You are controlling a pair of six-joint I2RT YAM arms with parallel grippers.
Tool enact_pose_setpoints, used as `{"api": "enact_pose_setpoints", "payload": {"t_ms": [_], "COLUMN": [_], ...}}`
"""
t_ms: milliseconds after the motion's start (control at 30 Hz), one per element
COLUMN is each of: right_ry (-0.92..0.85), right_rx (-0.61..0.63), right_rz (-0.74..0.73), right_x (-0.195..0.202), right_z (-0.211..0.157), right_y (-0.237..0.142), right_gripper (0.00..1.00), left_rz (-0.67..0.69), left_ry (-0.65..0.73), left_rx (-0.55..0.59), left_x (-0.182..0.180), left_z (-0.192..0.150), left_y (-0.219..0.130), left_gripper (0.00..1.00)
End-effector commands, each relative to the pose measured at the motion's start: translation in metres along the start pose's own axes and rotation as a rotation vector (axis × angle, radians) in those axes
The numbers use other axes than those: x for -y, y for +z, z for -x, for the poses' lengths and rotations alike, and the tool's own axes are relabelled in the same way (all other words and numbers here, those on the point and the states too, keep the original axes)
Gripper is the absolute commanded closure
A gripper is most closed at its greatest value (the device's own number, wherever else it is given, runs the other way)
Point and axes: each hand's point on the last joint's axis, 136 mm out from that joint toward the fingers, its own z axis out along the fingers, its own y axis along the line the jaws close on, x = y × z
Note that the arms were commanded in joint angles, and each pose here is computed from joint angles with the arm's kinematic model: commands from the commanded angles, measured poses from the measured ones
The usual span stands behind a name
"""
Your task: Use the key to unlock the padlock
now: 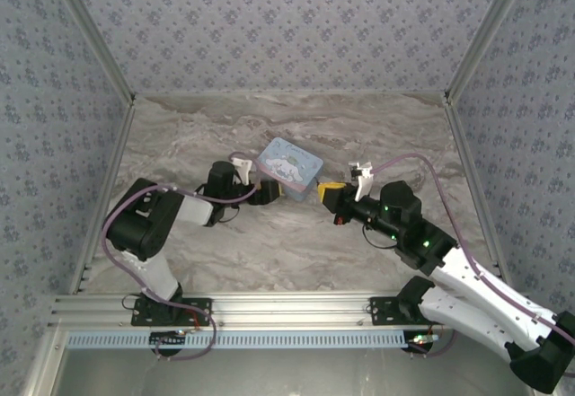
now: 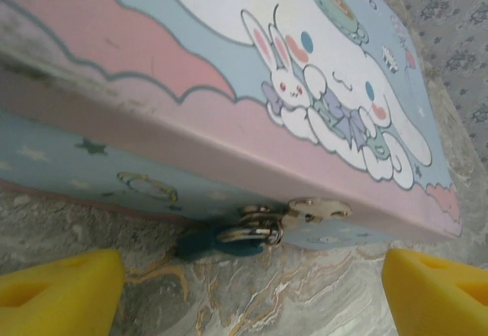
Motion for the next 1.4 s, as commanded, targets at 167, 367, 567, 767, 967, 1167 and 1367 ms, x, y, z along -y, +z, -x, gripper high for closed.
{"api": "enact_pose_setpoints", "payload": {"t_ms": [167, 367, 567, 767, 967, 1167, 1367], "right_ry": [0.001, -0.002, -0.002, -0.005, -0.009, -0.008, -0.007], "right_rx": [0.014, 0.012, 0.012, 0.014, 0.017, 0.028, 0.028], "right_rz": [0.023, 0.026, 0.025, 0.026, 0.03, 0.028, 0.027], "right_x": [-0.005, -0.006, -0.006, -0.006, -0.007, -0.007, -0.007], "right_z": [0.001, 0.002, 0.002, 0.002, 0.002, 0.004, 0.004], "right_y": [-0.001, -0.001, -0.002, -0.002, -0.004, -0.007, -0.007], "right_gripper": [1.0, 1.0, 1.0, 1.0, 1.0, 1.0, 1.0], "left_rz": [-0.06, -0.061, -0.053, -0.044, -0.032, -0.006, 0.011], "left_ry": [-0.025, -0.028, -0.04, -0.032, -0.038, -0.038, -0.052], "left_rx": [-0.026, -0.045, -0.048, -0.057, -0.053, -0.055, -0.059], "left_x": [0.004, 0.007, 0.011, 0.016, 0.015, 0.016, 0.015], "left_z": [-0.001, -0.009, -0.015, -0.021, -0.021, -0.026, -0.029], "left_y": [0.017, 0.023, 0.023, 0.024, 0.025, 0.03, 0.036], "left_gripper": [0.18, 0.22, 0.26, 0.28, 0.32, 0.39, 0.47]}}
